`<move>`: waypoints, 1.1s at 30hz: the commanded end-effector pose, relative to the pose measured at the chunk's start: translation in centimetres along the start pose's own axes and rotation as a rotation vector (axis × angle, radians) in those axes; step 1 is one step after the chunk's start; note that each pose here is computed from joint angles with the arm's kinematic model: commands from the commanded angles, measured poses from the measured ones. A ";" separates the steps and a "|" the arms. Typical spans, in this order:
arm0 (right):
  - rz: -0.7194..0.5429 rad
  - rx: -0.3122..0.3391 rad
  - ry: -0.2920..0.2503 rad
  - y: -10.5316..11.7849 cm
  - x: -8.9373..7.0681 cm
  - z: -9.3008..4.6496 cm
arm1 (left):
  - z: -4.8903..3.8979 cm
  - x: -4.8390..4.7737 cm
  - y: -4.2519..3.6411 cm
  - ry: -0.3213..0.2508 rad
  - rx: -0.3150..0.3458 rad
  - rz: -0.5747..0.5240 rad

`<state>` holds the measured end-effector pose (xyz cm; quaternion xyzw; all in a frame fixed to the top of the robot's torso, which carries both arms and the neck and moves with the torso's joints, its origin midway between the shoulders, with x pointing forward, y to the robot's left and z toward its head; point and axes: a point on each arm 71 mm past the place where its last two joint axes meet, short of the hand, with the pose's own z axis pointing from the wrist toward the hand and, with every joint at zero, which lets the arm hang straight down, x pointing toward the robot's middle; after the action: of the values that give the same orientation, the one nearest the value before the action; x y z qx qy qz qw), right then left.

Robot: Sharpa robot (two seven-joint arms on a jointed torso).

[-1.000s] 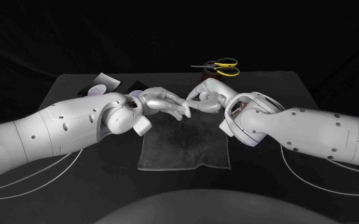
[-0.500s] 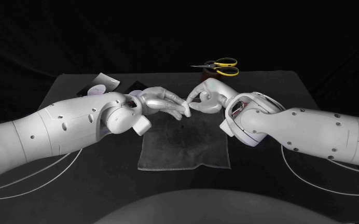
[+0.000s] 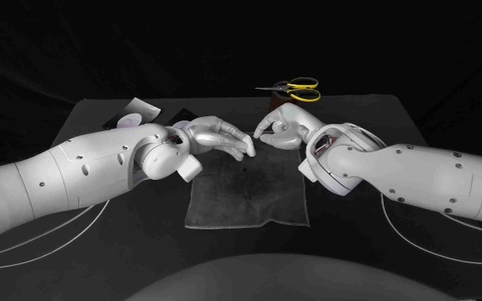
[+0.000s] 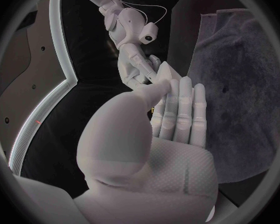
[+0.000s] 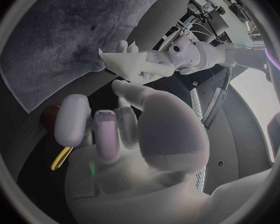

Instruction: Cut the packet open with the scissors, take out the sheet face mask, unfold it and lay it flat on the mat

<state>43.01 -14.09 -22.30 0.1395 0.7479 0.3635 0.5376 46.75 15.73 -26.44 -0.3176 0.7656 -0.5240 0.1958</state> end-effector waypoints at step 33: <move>0.034 0.021 0.073 0.4 1.1 1.2 | 0.22 0.49 -0.26 0.013 0.007 0.000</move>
<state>43.60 -12.71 -22.94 0.1562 0.7624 0.3771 0.5022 46.66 15.47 -26.42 -0.3167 0.7663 -0.5241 0.1945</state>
